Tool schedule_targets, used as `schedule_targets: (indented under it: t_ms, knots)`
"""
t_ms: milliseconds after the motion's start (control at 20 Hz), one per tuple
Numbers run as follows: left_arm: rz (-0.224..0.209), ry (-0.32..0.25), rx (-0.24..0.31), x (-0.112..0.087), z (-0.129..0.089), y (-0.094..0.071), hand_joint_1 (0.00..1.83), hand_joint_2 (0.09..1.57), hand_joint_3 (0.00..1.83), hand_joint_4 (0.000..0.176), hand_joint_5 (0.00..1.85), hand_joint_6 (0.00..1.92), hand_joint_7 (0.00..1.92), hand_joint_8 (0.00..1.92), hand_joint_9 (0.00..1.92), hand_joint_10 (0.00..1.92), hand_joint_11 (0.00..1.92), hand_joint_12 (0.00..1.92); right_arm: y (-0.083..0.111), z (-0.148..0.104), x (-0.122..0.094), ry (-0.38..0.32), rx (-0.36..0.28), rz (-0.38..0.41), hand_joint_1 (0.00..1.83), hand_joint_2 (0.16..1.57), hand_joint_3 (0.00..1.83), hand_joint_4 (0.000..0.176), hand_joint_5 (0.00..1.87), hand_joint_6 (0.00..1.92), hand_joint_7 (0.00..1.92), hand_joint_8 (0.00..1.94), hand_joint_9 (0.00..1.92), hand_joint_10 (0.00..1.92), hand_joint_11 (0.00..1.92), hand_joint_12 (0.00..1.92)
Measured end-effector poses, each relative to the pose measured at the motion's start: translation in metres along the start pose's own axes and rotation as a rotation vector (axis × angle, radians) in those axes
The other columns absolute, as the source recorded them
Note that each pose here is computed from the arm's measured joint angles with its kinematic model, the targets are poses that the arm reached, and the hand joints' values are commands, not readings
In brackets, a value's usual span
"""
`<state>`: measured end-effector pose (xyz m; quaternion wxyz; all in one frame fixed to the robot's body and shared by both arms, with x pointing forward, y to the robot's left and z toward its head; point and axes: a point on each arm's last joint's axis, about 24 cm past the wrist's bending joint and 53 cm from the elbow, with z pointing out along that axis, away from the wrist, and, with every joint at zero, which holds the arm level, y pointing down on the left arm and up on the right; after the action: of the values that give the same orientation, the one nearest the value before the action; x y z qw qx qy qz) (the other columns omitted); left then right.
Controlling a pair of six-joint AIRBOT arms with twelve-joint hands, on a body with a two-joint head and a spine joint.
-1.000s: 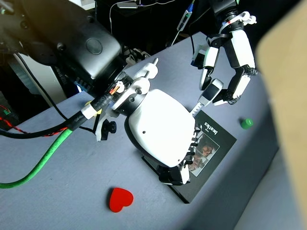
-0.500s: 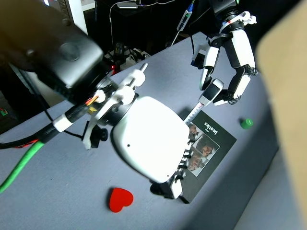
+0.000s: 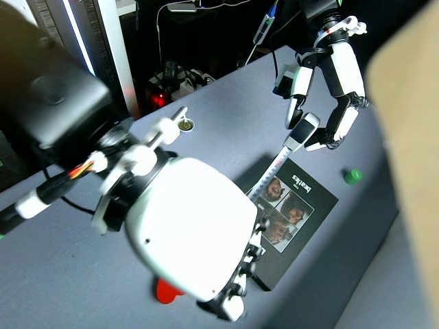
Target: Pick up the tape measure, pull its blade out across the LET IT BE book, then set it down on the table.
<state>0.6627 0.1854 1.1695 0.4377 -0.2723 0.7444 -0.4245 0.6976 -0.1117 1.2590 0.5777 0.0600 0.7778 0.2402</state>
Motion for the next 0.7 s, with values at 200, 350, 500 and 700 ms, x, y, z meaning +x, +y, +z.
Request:
schedule_targets:
  t_ms: [200, 350, 500, 700]
  knots:
    - [0.000, 0.000, 0.000, 0.000, 0.000, 0.000, 1.37, 1.15, 0.00, 0.000, 0.82, 0.96, 0.95, 1.09, 0.83, 1.40, 0.84, 1.23, -0.008, -0.002, -0.005, -0.014, 0.010, -0.006, 1.37, 1.14, 0.00, 0.000, 0.80, 1.08, 1.02, 0.94, 0.86, 1.32, 0.70, 1.21]
    - [0.001, 0.000, -0.001, 0.000, 0.000, 0.000, 1.37, 1.15, 0.00, 0.000, 0.82, 0.96, 0.95, 1.09, 0.83, 1.40, 0.84, 1.24, -0.014, -0.004, -0.004, -0.010, 0.011, -0.009, 1.37, 1.13, 0.00, 0.000, 0.84, 1.06, 1.03, 0.91, 0.87, 1.30, 0.70, 1.21]
    - [0.003, 0.004, -0.008, 0.001, 0.000, 0.003, 1.37, 1.15, 0.00, 0.000, 0.84, 0.94, 0.95, 1.09, 0.84, 1.40, 0.84, 1.24, -0.020, -0.005, -0.007, -0.019, 0.016, -0.011, 1.37, 1.13, 0.00, 0.000, 0.84, 1.05, 1.03, 0.92, 0.87, 1.28, 0.70, 1.20]
    - [0.002, 0.010, -0.006, 0.005, -0.001, 0.002, 1.38, 1.13, 0.00, 0.000, 0.87, 0.86, 1.01, 1.01, 0.90, 1.36, 0.84, 1.26, -0.032, -0.009, -0.010, -0.028, 0.025, -0.029, 1.37, 1.13, 0.00, 0.000, 0.83, 1.05, 1.04, 0.91, 0.87, 1.29, 0.70, 1.20]
